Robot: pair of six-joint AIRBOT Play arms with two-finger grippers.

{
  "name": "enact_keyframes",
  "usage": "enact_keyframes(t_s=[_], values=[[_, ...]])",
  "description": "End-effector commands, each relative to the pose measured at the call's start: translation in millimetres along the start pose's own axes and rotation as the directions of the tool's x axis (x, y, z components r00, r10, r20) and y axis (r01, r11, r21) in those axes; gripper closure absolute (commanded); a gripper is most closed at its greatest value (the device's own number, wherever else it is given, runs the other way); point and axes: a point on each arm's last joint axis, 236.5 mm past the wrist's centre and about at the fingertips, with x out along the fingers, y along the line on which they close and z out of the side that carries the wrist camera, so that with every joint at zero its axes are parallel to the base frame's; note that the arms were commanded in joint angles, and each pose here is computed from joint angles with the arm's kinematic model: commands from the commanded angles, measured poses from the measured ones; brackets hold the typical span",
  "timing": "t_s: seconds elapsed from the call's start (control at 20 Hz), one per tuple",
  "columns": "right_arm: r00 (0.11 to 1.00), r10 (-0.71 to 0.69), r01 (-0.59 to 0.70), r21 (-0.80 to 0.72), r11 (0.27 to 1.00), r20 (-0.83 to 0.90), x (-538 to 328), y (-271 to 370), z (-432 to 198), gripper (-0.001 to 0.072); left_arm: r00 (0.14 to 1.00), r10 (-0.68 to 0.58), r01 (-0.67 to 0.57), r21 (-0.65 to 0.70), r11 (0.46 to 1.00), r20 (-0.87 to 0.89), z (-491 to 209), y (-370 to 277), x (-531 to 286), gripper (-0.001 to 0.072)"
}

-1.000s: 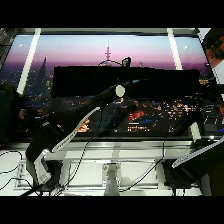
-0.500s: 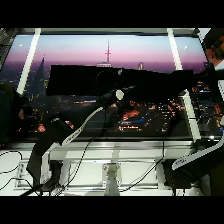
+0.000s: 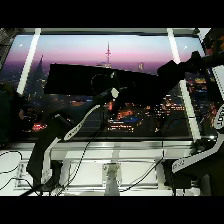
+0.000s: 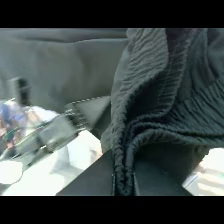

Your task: Fold the clothes and pants, and hang the long-sleeved shirts on hangers.

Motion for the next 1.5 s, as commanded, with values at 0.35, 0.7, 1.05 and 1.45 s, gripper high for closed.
enact_keyframes(t_s=[0.35,0.7,1.05,1.45], values=[[0.995,0.084,-0.081,-0.066,0.995,0.053,16,49,13,0.0698,0.977,-0.142,0.063,0.417,0.907,0.161,77,-112,-99,0.07],[0.994,0.099,-0.105,-0.212,0.972,-0.036,100,149,-18,0.0699,0.922,-0.04,-0.241,0.65,0.72,0.386,189,-135,-272,0.0699],[0.99,0.115,-0.132,-0.252,0.959,-0.082,261,262,-95,0.0639,0.89,0.196,-0.413,0.545,0.73,0.412,228,-68,-343,0.0698],[0.999,0.034,-0.042,-0.348,0.936,-0.029,258,262,-87,0.0103,0.88,0.22,-0.444,0.565,0.696,0.421,237,-57,-350,0.0685]])
